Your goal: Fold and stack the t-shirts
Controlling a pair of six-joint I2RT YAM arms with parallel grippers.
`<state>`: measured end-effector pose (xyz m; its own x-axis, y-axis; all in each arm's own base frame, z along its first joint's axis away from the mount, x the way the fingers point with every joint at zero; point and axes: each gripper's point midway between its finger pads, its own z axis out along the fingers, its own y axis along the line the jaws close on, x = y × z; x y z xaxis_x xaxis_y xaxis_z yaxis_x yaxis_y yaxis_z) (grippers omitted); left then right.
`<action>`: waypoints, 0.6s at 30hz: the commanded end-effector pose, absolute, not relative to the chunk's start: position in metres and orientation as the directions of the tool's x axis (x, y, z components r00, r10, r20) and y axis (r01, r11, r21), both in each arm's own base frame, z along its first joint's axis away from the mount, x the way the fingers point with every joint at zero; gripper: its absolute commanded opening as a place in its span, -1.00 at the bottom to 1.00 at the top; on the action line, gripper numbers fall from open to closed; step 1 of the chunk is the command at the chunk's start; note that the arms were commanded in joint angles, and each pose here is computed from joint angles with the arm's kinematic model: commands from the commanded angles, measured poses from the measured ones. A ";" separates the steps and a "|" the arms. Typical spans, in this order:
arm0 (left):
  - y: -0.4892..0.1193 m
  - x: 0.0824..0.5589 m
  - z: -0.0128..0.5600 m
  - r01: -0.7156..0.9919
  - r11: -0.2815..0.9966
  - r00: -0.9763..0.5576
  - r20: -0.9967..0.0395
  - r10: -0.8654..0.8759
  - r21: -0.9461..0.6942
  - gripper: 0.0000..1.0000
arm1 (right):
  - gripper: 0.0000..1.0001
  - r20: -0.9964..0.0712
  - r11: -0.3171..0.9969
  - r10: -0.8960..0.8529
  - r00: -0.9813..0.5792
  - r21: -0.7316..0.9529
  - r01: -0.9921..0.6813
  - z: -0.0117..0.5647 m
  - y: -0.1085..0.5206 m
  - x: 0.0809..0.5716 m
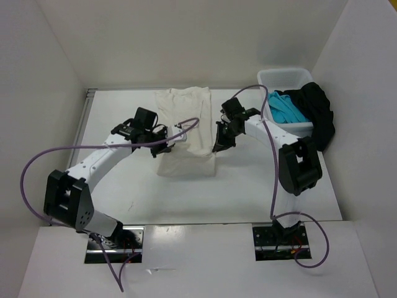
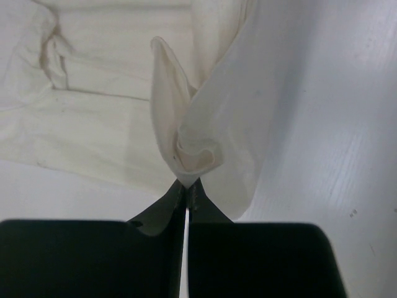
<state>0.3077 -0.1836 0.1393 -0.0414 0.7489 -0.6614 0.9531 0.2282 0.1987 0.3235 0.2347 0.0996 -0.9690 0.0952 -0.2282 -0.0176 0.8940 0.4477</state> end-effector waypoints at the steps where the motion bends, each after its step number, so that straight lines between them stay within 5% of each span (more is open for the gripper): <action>1: -0.191 0.347 0.163 0.928 0.347 -0.139 -0.745 0.653 0.131 -1.00 | -1.00 -0.297 0.861 0.011 -0.955 0.488 -0.142 0.121 0.240 0.355; 11: -0.176 0.432 0.158 0.861 0.501 -0.263 -0.772 0.579 0.082 -1.00 | -1.00 -0.338 0.817 0.056 -0.940 0.556 -0.151 0.135 0.248 0.441; 18: -0.159 0.475 0.137 0.827 0.559 -0.322 -0.763 0.560 0.061 -1.00 | -1.00 -0.248 0.823 0.034 -0.968 0.557 -0.113 0.095 0.253 0.477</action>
<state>0.4552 -0.1582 0.1293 -0.3274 0.6003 -0.7297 0.8390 0.5399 0.0677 0.4763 0.2590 0.1074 -0.9474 0.0576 -0.3147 -0.1344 0.8211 0.5548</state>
